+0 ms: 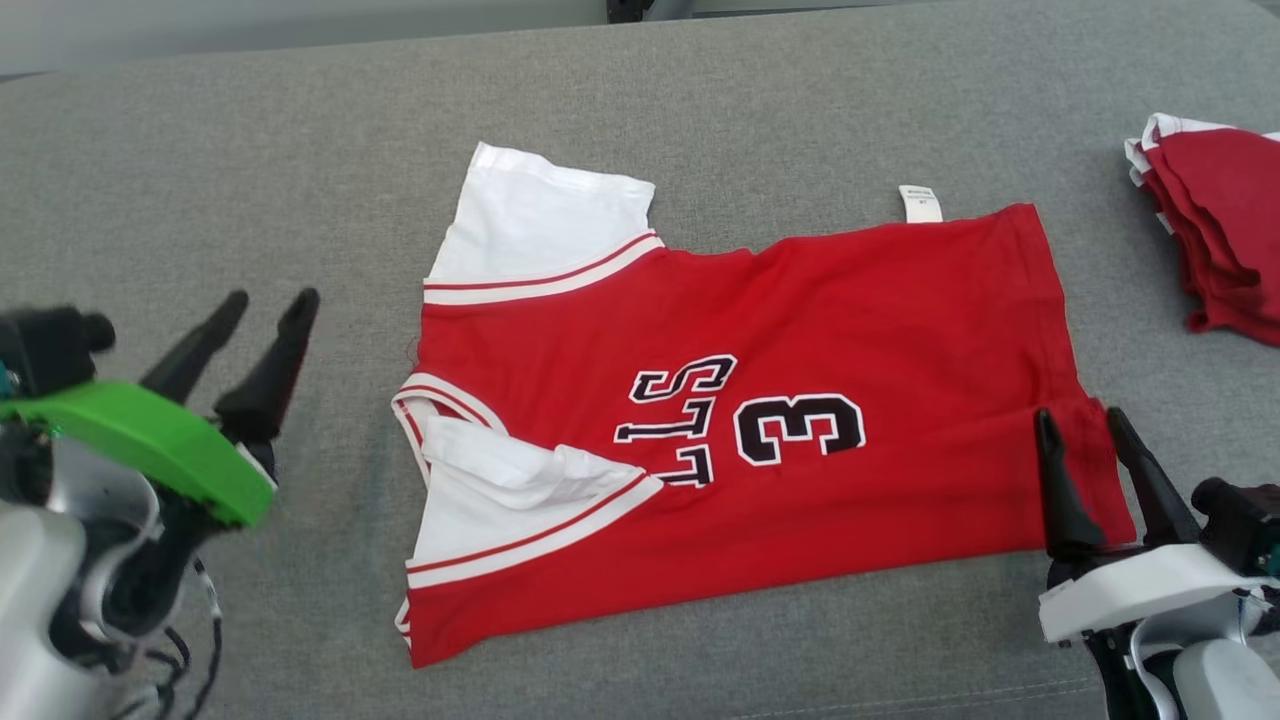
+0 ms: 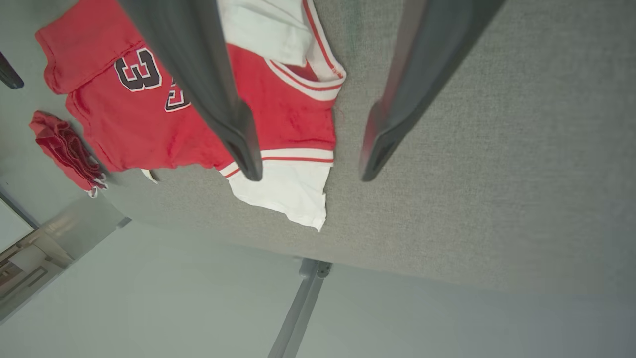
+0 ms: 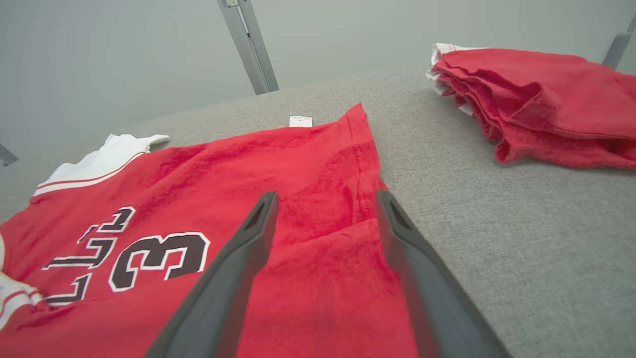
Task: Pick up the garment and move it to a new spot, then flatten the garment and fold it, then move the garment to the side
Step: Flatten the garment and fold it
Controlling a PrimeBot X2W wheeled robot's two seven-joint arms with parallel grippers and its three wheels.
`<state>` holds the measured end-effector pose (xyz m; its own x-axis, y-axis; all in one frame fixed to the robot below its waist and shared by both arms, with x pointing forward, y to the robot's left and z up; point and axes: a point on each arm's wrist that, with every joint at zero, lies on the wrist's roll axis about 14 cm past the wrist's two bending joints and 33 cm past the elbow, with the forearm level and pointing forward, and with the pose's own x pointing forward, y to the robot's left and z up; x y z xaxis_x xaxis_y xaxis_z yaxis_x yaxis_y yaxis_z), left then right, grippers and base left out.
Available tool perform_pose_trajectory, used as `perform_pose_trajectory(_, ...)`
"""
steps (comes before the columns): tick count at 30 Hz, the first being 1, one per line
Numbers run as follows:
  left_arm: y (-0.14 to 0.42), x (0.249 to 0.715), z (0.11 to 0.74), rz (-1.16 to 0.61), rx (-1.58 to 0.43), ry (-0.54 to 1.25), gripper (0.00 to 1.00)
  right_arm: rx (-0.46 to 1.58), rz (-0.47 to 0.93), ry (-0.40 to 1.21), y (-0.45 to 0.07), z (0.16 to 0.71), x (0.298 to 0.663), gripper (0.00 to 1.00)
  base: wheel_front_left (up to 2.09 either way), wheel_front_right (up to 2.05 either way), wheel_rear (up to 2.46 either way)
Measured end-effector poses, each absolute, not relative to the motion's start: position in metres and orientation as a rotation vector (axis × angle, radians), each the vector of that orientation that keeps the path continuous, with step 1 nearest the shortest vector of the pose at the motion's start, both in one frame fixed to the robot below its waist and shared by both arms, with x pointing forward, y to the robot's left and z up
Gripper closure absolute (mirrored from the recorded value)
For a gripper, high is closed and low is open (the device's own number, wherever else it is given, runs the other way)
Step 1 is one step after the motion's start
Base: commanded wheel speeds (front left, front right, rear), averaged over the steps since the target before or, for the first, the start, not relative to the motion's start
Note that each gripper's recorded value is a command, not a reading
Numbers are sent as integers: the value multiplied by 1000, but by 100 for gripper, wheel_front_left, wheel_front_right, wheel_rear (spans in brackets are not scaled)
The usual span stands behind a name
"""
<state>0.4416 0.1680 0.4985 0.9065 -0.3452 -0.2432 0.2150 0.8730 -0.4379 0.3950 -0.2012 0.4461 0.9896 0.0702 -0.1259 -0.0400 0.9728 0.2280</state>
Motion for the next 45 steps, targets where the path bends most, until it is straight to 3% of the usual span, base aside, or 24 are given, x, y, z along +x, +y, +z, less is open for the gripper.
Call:
perform_pose_trajectory(12, 159, 544, 511, -450, -220, 578, 0, 210, 91, 153, -182, 432, 423, 0, 0, 0, 0)
perform_pose_trajectory(15, 150, 561, 485, -467, -170, 692, 0, 206, 92, 162, -179, 427, 426, 0, 0, 0, 0)
perform_pose_trajectory(21, 132, 587, 457, -490, -125, 742, 0, 200, 64, 178, -186, 417, 424, 0, 0, 0, 0)
perform_pose_trajectory(45, 90, 612, 372, -572, -17, 888, 0, 187, -48, 224, -213, 394, 411, 0, 0, 0, 0)
